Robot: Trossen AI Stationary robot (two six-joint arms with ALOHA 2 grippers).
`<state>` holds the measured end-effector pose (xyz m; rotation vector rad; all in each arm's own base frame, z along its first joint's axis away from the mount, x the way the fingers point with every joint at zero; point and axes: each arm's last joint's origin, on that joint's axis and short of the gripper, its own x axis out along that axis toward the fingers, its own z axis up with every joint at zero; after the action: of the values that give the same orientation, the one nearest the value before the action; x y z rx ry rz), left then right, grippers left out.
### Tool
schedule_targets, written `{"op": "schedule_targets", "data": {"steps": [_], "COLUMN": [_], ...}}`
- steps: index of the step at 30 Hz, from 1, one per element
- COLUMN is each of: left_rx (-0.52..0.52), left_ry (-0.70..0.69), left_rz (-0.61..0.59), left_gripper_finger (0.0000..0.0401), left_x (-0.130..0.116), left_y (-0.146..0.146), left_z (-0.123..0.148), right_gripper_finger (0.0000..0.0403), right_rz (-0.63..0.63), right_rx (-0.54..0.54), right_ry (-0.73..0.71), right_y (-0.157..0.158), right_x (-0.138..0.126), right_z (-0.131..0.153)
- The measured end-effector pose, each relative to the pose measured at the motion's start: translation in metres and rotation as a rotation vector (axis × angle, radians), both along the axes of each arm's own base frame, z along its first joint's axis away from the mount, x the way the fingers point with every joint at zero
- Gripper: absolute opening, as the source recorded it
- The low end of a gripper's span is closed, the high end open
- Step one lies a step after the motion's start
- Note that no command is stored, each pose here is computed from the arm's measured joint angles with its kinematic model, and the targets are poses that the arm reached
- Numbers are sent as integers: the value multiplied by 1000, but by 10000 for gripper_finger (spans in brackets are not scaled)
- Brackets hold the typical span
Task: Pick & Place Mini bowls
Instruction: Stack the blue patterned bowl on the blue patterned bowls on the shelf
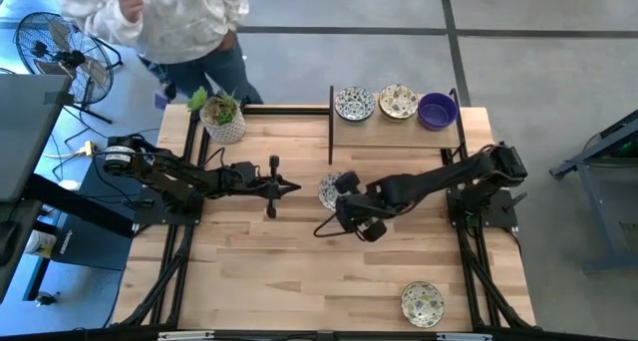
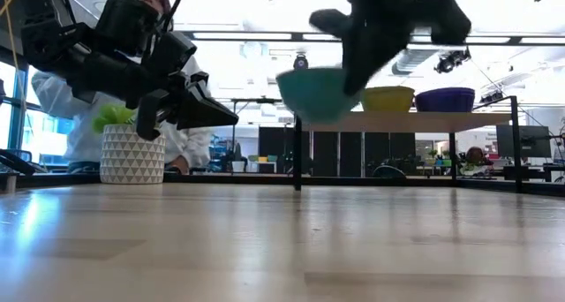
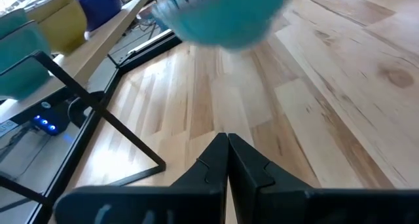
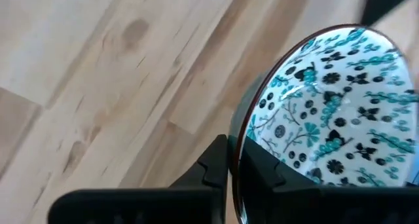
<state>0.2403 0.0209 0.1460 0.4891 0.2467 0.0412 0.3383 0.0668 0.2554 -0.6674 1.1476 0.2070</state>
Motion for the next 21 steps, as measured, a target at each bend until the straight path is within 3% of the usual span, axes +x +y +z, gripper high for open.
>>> {"op": "schedule_targets", "data": {"steps": [9, 16, 21], "left_rx": [3, 1, 1], "left_ry": [-20, -23, -23], "left_rz": [3, -4, -6], "left_gripper_finger": [0, 0, 0], "left_x": [0, 0, 0], "left_y": [0, 0, 0], "left_z": [2, 2, 2], "right_gripper_finger": [10, 18, 12], "right_rz": [-88, -213, -299], "right_rx": [1, -10, -37], "right_ry": [-105, -171, -207], "right_y": [-19, -73, -119], "right_x": [-13, -19, -26], "right_z": [88, 136, 153]}}
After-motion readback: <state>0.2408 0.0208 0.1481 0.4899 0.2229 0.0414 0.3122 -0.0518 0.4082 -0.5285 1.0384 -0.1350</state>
